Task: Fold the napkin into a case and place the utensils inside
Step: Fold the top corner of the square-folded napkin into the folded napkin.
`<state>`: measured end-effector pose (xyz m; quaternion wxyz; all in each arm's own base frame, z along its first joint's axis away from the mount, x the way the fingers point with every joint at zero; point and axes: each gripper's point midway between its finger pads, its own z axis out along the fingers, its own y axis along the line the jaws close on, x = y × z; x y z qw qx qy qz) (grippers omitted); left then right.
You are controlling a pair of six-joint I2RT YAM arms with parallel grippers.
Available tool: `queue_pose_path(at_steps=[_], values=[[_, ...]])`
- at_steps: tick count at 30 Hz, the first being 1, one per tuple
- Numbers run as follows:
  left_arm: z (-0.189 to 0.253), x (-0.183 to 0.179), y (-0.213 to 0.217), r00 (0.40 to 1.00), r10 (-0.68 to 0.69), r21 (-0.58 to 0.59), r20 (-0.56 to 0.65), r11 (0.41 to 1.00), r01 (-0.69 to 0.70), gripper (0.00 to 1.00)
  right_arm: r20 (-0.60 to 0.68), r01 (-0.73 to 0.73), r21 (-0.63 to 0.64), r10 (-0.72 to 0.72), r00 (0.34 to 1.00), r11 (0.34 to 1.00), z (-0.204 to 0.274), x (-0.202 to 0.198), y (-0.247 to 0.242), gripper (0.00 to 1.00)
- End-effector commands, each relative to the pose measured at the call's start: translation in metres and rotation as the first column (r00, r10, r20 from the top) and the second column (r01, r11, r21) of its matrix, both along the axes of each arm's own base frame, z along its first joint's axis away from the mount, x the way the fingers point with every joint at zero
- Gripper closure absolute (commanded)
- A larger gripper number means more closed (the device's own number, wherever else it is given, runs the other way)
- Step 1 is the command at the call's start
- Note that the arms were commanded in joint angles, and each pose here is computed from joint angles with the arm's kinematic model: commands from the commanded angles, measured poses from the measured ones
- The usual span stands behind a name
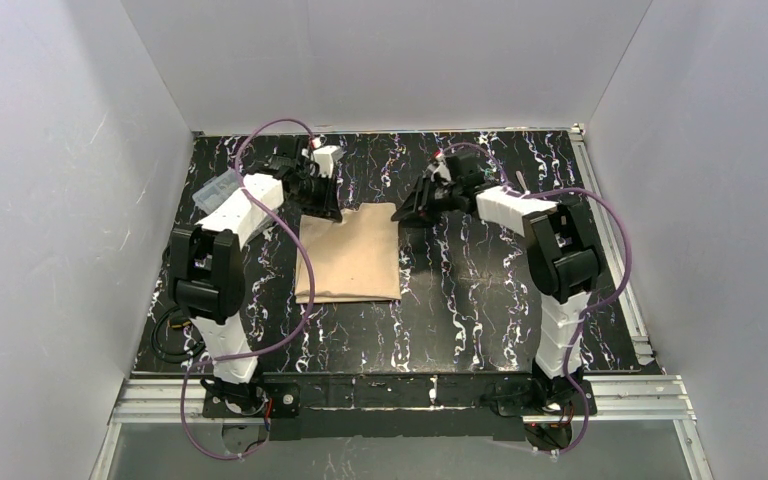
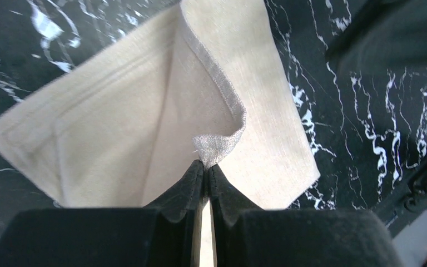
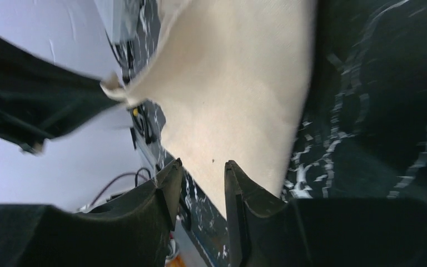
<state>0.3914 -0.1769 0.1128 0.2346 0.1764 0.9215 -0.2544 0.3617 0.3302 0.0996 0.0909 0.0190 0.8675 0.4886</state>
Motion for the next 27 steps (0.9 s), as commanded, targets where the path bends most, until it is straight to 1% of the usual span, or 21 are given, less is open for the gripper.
queue_pose_path(at_steps=[1,3,6,11,17,20,25,27], values=[[0.007,-0.034,-0.018,0.996,-0.078,-0.051,-0.050,0.996,0.075,0.95,0.018,0.062,-0.032,-0.062,0.998,0.998,0.008,0.026,-0.018,0.54],[0.006,-0.039,-0.023,0.994,-0.092,-0.062,-0.059,0.994,0.088,0.95,0.025,0.067,-0.036,-0.067,0.997,0.997,0.012,0.029,-0.019,0.52],[0.008,-0.046,-0.032,0.992,-0.093,-0.085,-0.080,0.993,0.086,0.95,0.022,0.072,-0.051,-0.071,0.997,0.996,0.011,0.029,-0.022,0.51],[0.018,-0.057,-0.044,0.990,-0.127,-0.108,-0.061,0.987,0.119,0.96,0.007,0.092,-0.086,-0.091,0.996,0.992,-0.003,0.029,-0.026,0.50],[0.022,-0.073,-0.056,0.984,-0.171,-0.112,-0.059,0.980,0.163,0.96,0.000,0.100,-0.048,-0.100,0.995,0.994,-0.008,0.048,-0.014,0.51],[0.017,-0.078,-0.056,0.982,-0.178,-0.092,-0.063,0.981,0.172,0.96,0.002,0.092,-0.041,-0.092,0.996,0.995,-0.011,0.067,-0.006,0.56],[0.008,-0.076,-0.053,0.983,-0.172,-0.055,-0.070,0.984,0.168,0.96,-0.015,0.096,-0.011,-0.096,0.995,0.995,-0.020,0.083,0.005,0.74],[0.007,-0.075,-0.052,0.983,-0.170,-0.047,-0.069,0.985,0.167,0.96,-0.017,0.103,-0.011,-0.103,0.995,0.995,-0.024,0.087,0.006,0.80]])
